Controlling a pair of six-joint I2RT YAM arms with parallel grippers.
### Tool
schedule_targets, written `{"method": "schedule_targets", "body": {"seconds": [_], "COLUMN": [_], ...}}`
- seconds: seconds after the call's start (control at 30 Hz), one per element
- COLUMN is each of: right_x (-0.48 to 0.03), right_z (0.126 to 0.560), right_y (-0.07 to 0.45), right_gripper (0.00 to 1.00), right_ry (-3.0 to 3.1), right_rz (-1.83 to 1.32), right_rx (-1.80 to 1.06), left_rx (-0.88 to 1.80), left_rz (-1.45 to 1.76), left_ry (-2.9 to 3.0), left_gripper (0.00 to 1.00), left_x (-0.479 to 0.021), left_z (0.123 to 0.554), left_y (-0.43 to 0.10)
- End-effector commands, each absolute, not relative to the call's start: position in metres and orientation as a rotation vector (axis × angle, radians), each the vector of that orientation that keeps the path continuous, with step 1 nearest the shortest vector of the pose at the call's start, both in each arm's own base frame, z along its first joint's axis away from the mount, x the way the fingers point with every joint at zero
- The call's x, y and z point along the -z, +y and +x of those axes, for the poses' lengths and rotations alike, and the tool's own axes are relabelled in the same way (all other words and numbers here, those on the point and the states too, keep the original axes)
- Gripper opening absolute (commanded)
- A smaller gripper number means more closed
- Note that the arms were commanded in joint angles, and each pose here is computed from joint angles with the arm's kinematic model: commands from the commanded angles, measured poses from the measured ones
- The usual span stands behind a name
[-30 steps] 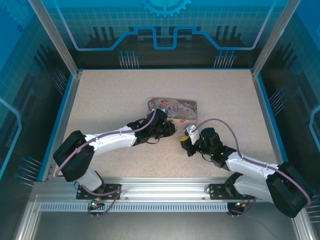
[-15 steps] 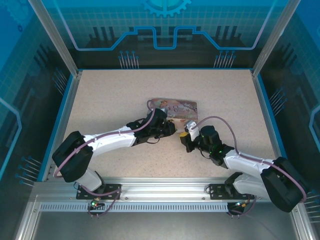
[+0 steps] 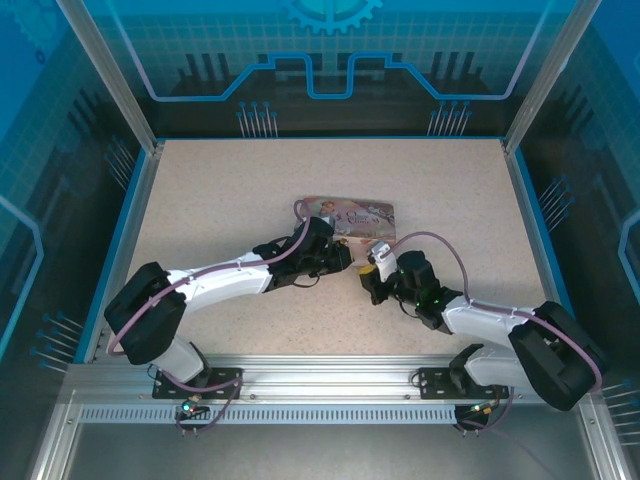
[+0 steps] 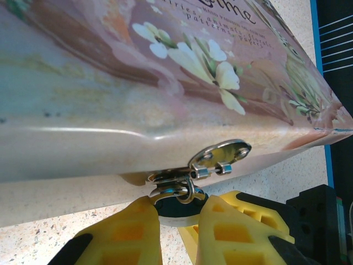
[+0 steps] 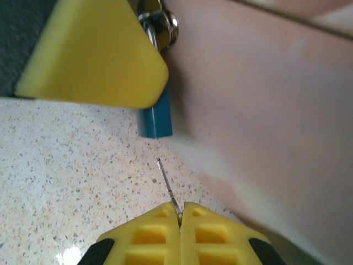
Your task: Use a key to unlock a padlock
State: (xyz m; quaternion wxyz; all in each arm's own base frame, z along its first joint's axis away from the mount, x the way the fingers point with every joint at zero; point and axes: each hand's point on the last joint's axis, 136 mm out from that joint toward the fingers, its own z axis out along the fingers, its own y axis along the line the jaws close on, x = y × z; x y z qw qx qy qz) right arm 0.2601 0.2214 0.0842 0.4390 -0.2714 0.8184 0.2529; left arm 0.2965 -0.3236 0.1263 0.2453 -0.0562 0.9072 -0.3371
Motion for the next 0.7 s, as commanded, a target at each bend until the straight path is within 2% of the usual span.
{"method": "schedule_targets", "body": {"seconds": [0.0, 0.67], "right_x": [-0.108, -0.12], "right_z": [0.272, 0.273], "right_y": [0.225, 0.228], "right_gripper": [0.0, 0.0], "right_ry": [1.961, 1.92], "right_rz": [-0.64, -0.611], "right_rx": [-0.641, -0.701], "left_rx": [1.025, 1.063], "left_rz": [-0.154, -0.165], "left_ry": [2.366, 2.356], "left_gripper": [0.0, 0.0], "left_x": [-0.167, -0.169], "left_z": [0.305, 0.305], "left_y": [-0.332, -0.335]}}
